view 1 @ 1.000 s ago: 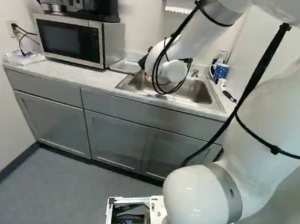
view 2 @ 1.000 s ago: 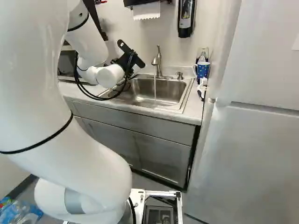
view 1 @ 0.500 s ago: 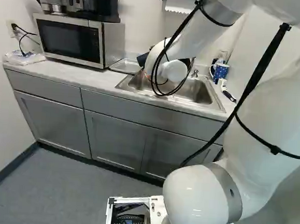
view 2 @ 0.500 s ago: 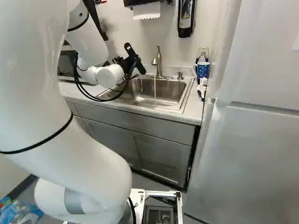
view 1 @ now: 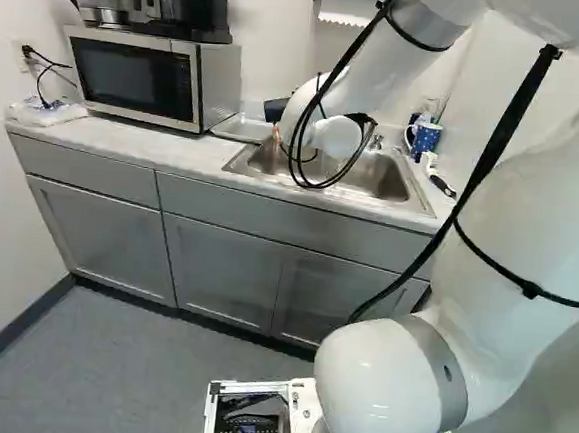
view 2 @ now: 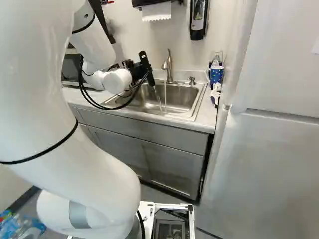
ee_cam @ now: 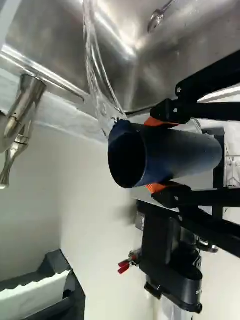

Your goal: Rinse the cup and place it in the tray

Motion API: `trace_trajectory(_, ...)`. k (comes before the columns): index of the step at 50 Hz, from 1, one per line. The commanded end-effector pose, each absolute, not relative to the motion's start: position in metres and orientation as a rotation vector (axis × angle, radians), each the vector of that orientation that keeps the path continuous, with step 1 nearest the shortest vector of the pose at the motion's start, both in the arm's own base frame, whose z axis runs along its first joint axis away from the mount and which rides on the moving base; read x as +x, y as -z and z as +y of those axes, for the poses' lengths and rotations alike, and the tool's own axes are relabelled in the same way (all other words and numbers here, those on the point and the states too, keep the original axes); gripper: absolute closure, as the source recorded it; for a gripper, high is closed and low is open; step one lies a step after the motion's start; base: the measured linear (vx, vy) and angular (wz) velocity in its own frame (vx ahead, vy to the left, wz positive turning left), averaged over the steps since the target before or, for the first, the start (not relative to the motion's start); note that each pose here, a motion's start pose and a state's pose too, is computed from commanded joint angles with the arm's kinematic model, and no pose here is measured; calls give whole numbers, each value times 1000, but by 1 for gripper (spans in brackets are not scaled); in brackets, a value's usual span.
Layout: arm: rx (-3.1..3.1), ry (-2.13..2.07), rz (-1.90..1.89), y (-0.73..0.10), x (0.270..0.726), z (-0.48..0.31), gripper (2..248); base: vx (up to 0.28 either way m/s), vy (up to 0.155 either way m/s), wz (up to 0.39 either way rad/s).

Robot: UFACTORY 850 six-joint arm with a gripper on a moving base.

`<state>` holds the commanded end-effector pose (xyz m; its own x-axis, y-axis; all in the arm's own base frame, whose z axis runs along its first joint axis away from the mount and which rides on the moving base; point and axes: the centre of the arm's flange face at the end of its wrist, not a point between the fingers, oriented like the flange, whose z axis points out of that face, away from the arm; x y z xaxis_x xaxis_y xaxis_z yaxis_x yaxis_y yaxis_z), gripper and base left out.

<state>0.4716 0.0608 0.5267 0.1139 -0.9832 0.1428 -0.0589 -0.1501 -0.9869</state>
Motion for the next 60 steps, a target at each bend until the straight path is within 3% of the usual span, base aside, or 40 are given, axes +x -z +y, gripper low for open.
trace_trajectory(60,-952,742,1408,-527,472,61,127,0,0,0)
